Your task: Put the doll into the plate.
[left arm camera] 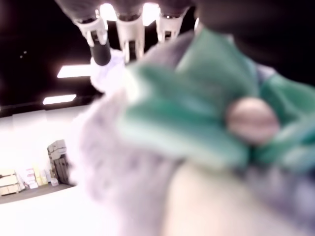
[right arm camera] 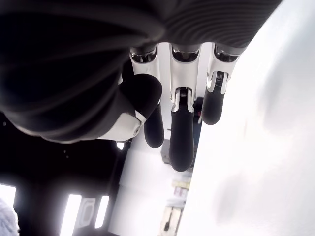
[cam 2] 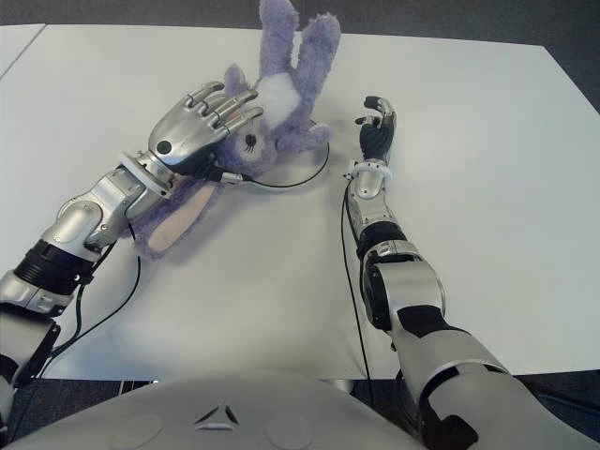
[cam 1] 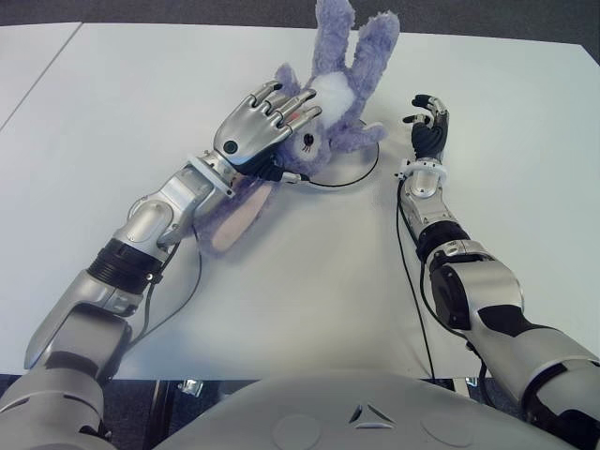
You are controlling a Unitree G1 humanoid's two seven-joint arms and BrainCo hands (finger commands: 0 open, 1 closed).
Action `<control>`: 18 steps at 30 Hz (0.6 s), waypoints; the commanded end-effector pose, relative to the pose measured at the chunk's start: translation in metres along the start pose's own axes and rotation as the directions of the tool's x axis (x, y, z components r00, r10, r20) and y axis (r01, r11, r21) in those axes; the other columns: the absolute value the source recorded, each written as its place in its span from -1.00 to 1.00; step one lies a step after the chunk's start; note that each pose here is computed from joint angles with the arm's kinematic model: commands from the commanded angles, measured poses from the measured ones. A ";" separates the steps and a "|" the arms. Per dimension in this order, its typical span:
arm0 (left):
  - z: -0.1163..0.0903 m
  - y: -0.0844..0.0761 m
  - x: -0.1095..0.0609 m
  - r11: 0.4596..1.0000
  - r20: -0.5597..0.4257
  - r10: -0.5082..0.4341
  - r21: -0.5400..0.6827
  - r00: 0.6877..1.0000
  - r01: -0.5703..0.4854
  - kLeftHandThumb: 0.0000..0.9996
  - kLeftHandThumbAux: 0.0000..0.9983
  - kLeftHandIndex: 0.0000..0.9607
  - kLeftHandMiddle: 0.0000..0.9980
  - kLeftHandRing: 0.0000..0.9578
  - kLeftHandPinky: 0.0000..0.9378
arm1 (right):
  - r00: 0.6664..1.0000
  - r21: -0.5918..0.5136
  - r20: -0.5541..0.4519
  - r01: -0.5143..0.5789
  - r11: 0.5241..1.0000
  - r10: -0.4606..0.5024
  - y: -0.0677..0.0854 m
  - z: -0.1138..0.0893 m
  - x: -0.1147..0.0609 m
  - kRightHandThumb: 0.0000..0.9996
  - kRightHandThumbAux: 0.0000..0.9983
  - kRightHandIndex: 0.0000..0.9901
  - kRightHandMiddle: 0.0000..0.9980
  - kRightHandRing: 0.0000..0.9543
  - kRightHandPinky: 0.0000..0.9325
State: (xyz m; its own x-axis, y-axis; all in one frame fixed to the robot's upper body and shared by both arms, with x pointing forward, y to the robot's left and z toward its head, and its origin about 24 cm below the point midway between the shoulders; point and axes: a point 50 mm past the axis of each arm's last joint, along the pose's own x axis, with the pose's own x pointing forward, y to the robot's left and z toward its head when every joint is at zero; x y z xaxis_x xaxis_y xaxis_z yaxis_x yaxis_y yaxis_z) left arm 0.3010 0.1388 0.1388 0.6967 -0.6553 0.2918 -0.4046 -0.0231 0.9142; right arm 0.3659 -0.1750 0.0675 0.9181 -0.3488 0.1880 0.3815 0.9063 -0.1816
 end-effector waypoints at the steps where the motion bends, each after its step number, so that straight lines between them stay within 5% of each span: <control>1: -0.019 -0.004 -0.010 0.999 0.004 -0.026 0.036 1.000 0.025 -0.94 -0.51 -1.00 -1.00 -1.00 -1.00 | 0.875 -0.178 -0.479 -0.178 0.968 0.073 -0.006 -0.127 -0.129 1.00 0.34 -0.44 -0.42 -0.04 -0.47; 18: -0.027 0.007 -0.014 0.997 0.047 0.076 0.019 0.996 -0.077 -0.93 -0.51 -1.00 -1.00 -1.00 -1.00 | 0.881 -0.213 -0.466 -0.201 0.956 0.082 -0.004 -0.126 -0.130 1.00 0.33 -0.45 -0.42 -0.03 -0.49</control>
State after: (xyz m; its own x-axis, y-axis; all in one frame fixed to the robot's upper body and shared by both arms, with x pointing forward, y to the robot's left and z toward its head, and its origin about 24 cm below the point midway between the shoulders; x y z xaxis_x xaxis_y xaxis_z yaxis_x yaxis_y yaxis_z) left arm 0.3058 0.1587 0.1492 0.6574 -0.6762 0.3325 -0.4634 -0.0148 0.8860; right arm 0.3663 -0.1707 0.0682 0.9204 -0.3321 0.2061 0.3754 0.8981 -0.2290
